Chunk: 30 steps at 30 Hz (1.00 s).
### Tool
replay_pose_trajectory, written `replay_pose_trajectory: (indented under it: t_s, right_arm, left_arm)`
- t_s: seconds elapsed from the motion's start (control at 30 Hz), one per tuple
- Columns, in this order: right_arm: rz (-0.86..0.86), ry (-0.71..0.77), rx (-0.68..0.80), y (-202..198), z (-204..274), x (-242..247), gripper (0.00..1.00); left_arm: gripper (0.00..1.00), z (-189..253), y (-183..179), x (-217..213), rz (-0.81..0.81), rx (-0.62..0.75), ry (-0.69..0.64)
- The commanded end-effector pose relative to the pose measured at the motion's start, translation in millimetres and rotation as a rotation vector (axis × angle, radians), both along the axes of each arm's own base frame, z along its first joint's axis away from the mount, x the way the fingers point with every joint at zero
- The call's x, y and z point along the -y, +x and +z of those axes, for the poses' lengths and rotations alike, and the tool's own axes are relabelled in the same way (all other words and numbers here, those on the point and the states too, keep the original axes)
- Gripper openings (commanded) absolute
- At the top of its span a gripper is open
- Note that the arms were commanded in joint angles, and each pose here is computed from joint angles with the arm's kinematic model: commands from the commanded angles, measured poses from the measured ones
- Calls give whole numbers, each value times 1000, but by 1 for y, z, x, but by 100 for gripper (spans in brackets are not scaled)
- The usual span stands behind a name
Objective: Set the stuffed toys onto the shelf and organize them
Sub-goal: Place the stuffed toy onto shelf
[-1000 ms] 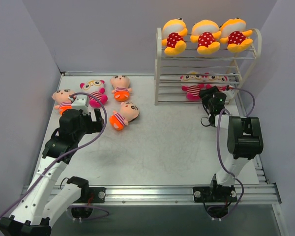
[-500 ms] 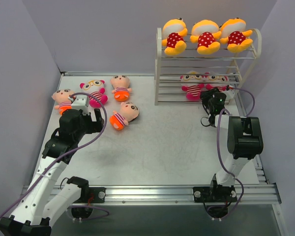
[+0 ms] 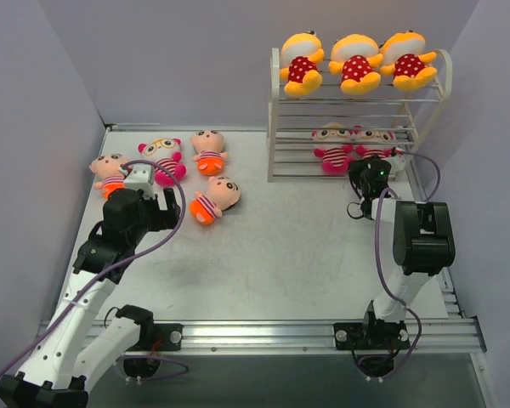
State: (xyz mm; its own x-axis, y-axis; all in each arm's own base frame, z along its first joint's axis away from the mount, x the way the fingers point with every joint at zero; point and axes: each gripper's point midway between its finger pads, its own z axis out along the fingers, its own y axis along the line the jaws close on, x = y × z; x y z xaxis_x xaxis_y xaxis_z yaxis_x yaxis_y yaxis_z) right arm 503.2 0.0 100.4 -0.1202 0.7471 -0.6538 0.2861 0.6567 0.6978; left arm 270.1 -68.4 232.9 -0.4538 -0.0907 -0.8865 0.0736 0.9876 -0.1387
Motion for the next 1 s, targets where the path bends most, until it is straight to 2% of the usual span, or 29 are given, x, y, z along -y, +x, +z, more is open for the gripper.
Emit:
replay_pose_trajectory:
  t_s: [0.0, 0.33, 0.97]
  right_arm:
    - [-25, -13, 65, 8, 28, 5, 0]
    - [-25, -13, 73, -2, 39, 5, 0]
    - [-15, 2, 44, -11, 23, -2, 0]
  left_arm:
    - [97, 6, 0, 2, -14, 23, -1]
    - [97, 7, -1, 2, -14, 28, -2]
    - [97, 9, -2, 1, -14, 34, -3]
